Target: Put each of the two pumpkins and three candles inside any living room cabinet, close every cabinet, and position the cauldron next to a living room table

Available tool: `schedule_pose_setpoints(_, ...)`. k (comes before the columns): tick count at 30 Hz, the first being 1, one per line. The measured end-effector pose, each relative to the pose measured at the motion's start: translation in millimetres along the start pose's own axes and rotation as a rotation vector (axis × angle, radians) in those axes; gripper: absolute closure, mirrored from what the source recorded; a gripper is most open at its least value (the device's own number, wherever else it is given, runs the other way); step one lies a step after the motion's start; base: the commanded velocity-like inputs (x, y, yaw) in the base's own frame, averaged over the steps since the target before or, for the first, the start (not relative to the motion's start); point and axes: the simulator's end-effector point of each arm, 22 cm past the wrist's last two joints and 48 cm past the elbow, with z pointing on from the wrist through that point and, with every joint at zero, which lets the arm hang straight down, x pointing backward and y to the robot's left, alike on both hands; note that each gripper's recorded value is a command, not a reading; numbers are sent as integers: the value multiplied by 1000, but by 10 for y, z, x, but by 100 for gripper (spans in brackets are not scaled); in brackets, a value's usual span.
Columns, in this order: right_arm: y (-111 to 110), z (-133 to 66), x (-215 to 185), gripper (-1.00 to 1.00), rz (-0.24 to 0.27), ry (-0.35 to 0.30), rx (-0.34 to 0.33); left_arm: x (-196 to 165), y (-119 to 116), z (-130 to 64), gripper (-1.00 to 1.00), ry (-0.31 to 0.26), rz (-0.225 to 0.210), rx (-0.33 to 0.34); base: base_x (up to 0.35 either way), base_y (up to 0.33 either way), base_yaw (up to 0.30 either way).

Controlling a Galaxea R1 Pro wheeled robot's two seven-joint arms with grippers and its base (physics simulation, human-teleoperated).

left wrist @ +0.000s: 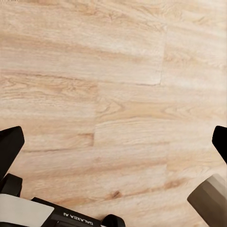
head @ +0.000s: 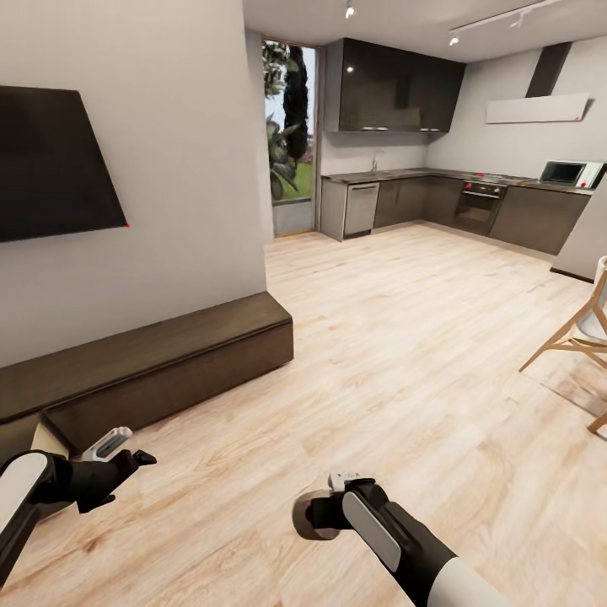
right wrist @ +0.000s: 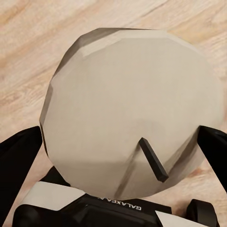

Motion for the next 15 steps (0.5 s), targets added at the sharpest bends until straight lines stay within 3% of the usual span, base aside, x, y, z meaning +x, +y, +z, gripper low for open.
schedule_pose_setpoints(8,34,0,8,100,-7,1,-1,2,-1,-3,-100,0,1,0,212,165,9)
schedule_pose_setpoints(15,52,-4,5,100,-11,1,-1,-1,-5,-7,-100,-1,1,1,41,40,203)
